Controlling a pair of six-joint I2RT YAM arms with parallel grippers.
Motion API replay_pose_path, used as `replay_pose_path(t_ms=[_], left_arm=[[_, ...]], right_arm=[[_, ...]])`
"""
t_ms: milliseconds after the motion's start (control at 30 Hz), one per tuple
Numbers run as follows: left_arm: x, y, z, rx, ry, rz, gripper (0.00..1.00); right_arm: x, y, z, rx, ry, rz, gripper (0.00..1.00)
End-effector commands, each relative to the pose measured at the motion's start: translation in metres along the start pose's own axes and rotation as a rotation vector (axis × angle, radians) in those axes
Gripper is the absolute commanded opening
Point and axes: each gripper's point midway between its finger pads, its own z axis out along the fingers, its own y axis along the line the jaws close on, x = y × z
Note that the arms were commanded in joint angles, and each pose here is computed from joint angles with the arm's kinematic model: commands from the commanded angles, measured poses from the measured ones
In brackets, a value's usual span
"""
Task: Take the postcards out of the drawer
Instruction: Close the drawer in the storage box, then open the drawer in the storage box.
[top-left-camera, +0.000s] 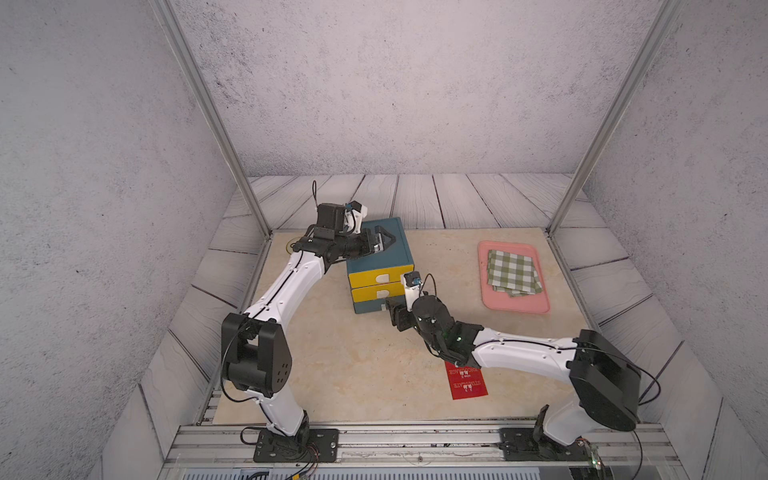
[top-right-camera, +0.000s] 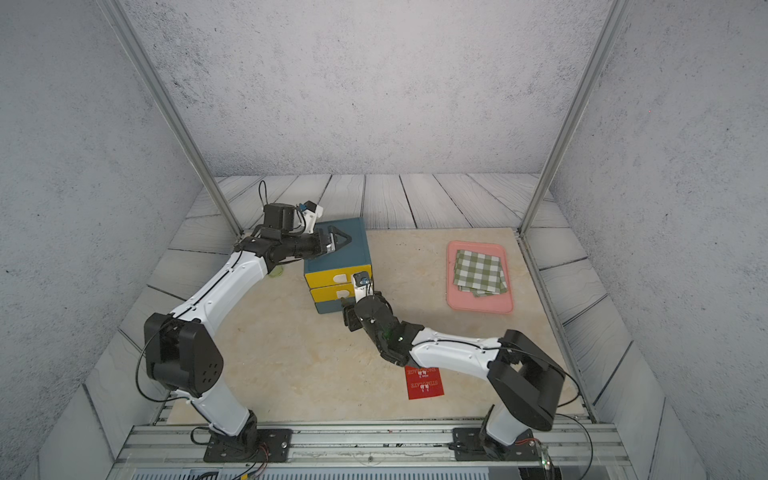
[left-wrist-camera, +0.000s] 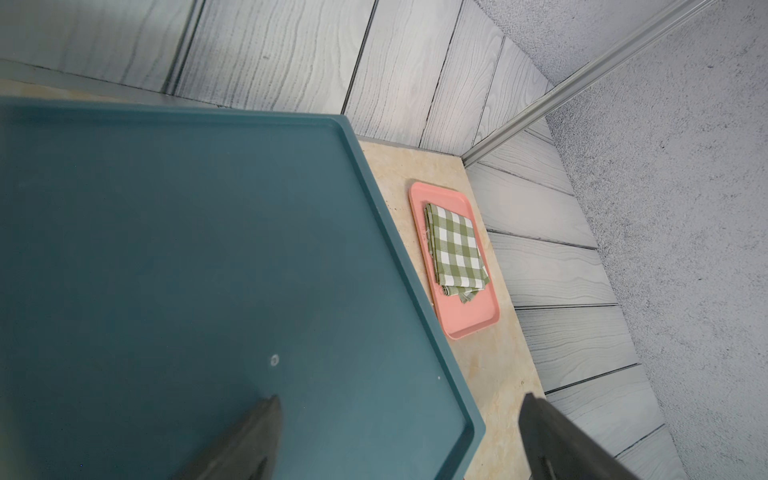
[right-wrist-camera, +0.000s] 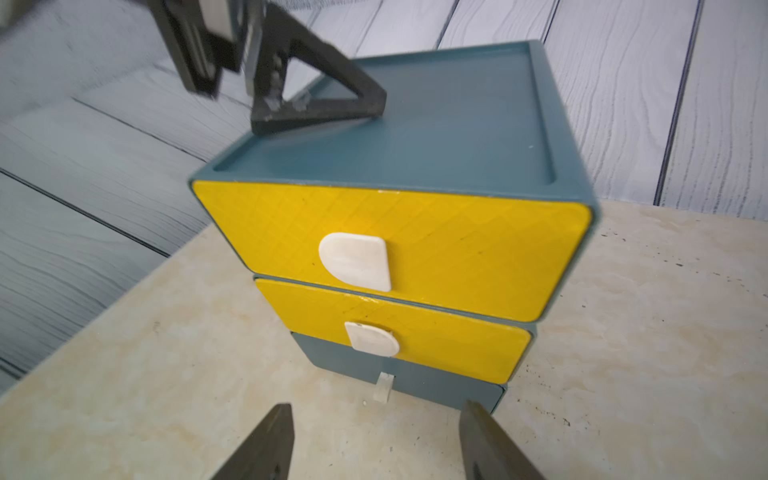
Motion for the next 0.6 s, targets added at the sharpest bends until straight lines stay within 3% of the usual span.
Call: replay_pose_path(t_ms=[0, 267, 567], left_arm=[[0.005, 0.011, 0.002, -0.007, 0.023, -0.021, 0.96], [0.007, 0.010, -0.012, -0.007, 0.018, -0.003, 0.96], [0.010, 0.015, -0.024, -0.011, 0.027, -0.001, 0.96]], right_arm=[[-0.002, 0.004, -0.017, -0.074, -0.013, 0.229, 0.68], [0.021, 0.005, -0.007, -0.207, -0.054, 0.731, 0.68], [0.031, 0.007, 0.024, -0.309, -0.153, 1.114, 0.66]])
